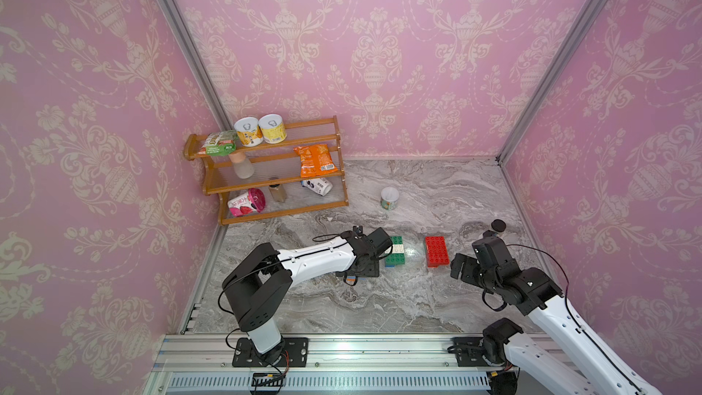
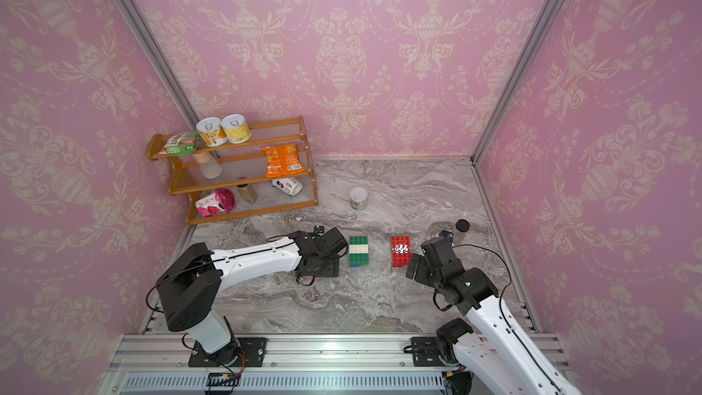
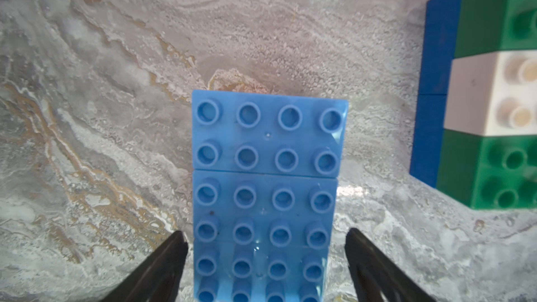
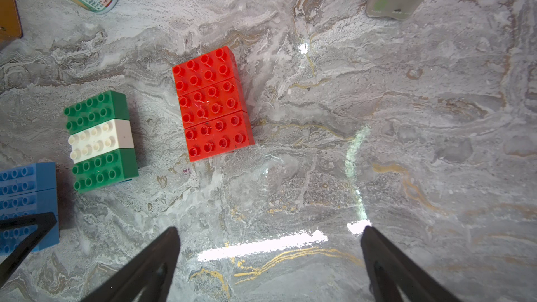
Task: Assemble a rectangle with lego
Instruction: Assemble the lego brick with the lego brick.
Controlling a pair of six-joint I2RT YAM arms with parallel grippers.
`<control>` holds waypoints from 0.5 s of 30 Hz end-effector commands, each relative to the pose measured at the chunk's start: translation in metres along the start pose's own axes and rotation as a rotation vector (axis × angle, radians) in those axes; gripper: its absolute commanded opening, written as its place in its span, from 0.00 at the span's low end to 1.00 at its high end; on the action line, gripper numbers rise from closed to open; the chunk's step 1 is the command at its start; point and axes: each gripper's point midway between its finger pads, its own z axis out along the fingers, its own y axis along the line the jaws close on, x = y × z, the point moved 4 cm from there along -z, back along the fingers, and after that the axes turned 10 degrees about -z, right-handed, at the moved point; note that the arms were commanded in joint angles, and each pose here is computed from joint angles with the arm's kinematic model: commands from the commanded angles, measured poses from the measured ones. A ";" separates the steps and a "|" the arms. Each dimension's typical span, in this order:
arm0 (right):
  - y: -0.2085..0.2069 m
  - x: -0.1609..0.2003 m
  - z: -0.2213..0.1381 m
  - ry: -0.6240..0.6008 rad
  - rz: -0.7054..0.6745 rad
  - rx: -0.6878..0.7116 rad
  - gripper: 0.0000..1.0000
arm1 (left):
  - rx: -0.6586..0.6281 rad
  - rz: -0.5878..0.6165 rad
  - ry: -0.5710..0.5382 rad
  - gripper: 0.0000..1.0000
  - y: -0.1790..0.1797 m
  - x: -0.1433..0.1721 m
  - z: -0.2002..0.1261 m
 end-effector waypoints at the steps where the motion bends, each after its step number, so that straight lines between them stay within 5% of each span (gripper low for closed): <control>1: -0.006 0.002 0.001 -0.004 0.014 0.030 1.00 | -0.015 -0.013 -0.040 0.92 0.006 -0.007 -0.005; 8: -0.006 0.002 0.001 -0.005 0.015 0.031 1.00 | -0.003 -0.022 -0.069 0.99 0.004 -0.014 -0.019; 15: -0.006 0.001 0.000 -0.006 0.015 0.032 1.00 | 0.048 -0.041 -0.188 0.99 0.007 -0.038 -0.069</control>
